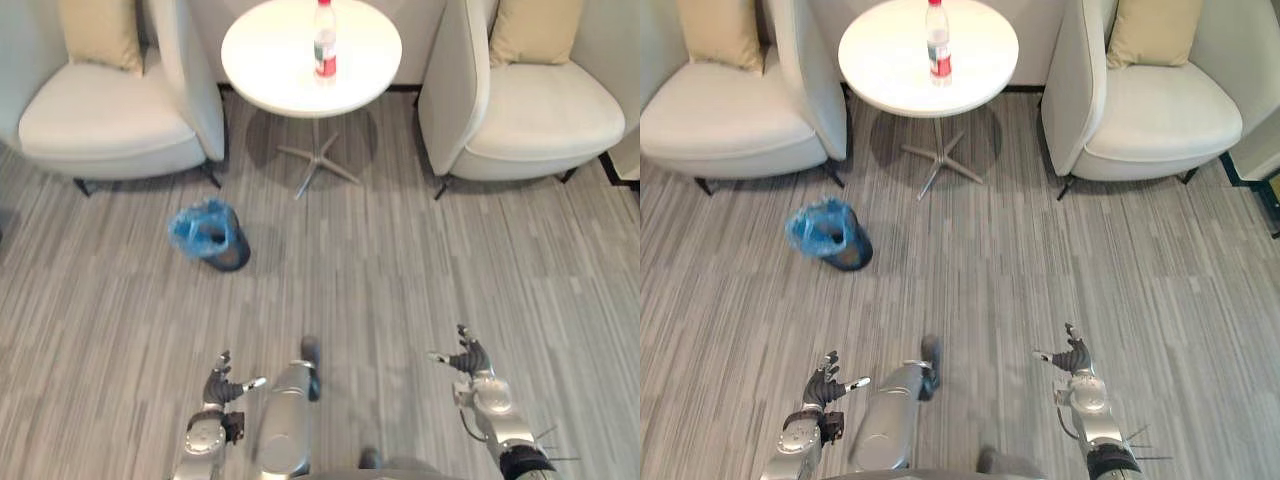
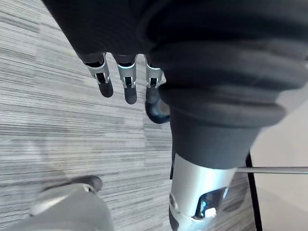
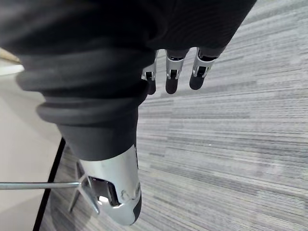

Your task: Gather rubbish on tea table into small bin, then transfer packed bag to large trash can.

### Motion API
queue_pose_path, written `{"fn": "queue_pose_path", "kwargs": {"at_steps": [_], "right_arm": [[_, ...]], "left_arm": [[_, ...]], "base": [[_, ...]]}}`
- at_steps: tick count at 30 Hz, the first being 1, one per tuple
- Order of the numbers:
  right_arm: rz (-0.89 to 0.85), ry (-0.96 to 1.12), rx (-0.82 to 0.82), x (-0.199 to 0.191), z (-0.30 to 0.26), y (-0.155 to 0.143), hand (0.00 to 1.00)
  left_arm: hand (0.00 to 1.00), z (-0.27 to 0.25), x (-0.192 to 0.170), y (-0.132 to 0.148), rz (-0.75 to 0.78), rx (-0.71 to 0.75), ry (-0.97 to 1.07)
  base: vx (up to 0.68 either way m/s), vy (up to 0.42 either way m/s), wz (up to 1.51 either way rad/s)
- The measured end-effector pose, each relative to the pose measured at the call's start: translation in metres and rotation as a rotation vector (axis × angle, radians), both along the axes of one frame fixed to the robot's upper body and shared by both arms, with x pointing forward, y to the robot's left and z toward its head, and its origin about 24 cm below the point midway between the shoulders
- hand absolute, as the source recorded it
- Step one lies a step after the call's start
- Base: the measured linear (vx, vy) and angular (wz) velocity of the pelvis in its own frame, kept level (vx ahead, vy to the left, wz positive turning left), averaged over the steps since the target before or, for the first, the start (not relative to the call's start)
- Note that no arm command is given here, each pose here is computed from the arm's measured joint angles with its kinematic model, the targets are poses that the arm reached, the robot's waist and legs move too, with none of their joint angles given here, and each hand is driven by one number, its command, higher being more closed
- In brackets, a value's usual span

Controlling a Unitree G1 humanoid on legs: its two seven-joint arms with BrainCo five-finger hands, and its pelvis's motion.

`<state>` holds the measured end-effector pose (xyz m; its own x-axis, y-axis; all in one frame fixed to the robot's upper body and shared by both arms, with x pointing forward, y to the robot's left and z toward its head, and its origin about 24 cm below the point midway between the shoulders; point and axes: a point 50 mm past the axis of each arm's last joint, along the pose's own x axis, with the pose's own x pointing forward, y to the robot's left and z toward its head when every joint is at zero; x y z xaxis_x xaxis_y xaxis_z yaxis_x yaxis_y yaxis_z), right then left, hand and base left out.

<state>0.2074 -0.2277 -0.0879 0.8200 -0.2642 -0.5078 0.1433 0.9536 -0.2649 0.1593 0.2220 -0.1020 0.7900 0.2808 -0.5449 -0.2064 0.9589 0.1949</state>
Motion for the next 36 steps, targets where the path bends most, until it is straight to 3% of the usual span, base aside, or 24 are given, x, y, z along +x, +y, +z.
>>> {"fn": "queue_pose_path", "kwargs": {"at_steps": [7,14,24,26,29,36], "right_arm": [[0.018,0.037,0.024,-0.011,-0.01,0.012,0.0],[0.005,0.069,0.001,-0.024,-0.014,0.002,0.0],[0.034,-0.128,0.017,0.01,0.018,0.015,0.0],[0.013,-0.159,-0.003,0.006,0.024,0.007,0.0],[0.004,-0.154,0.016,-0.003,0.021,0.011,0.0],[0.143,-0.285,0.038,0.017,0.044,0.046,0.0]], "left_arm": [[0.0,-0.002,-0.003,0.004,-0.037,0.029,0.031],[0.0,-0.008,-0.006,-0.002,-0.033,0.009,0.058],[0.0,-0.01,-0.004,-0.013,-0.035,-0.024,0.056],[0.0,-0.013,-0.009,-0.02,-0.042,-0.04,0.069],[0.0,-0.009,-0.003,-0.013,-0.051,-0.018,0.055],[0.0,-0.014,-0.021,-0.004,-0.071,0.017,0.108]], "base": [[0.59,0.096,0.4],[0.6,-0.163,0.74],[0.45,-0.105,0.11],[0.28,0.157,-0.13],[0.26,0.149,0.05],[0.22,0.111,-0.18]]}}
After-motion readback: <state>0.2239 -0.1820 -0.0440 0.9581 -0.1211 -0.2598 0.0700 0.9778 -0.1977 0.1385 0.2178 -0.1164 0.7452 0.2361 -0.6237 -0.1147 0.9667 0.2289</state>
